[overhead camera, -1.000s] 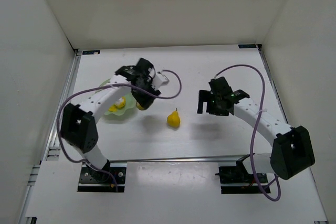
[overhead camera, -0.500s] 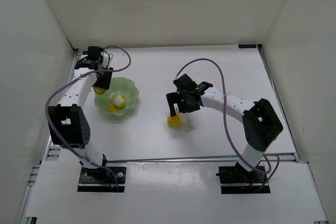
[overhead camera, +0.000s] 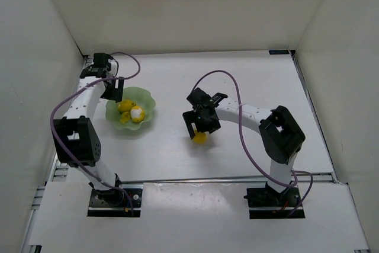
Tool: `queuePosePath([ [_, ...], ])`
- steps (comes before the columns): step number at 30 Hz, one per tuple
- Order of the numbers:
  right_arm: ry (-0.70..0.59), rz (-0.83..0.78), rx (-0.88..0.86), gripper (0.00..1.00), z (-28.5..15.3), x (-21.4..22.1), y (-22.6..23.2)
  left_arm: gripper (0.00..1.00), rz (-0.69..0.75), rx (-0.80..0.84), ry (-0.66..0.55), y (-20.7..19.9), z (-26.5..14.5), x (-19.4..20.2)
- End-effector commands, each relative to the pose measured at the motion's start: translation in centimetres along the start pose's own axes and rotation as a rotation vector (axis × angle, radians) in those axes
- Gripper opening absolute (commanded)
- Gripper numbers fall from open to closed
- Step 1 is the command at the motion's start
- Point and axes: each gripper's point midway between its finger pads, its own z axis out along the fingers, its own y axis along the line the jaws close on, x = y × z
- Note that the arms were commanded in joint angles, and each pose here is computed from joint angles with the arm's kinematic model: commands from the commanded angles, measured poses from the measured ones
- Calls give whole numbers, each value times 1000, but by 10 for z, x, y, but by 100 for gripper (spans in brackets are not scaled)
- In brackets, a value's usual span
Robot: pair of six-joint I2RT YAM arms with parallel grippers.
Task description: Place and organize the fake fruits in the fruit bowl
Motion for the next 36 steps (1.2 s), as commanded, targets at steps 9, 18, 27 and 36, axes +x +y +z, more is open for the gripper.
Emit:
queuePosePath([
  [9,27,-8,-61,29,-8,-7,18,100,-152,-179,-218,71,-94,-5],
  [18,-232,0,-361,28,-83,-128,106,100,-201,-209,-191,90,-95,23],
  [27,-150,308,-801,36,-73,-200,214,100,-237,-192,-162,89,-86,36],
  [36,-146,292,-855,52,-58,-195,245,100,-256,-163,-124,88,-75,50],
])
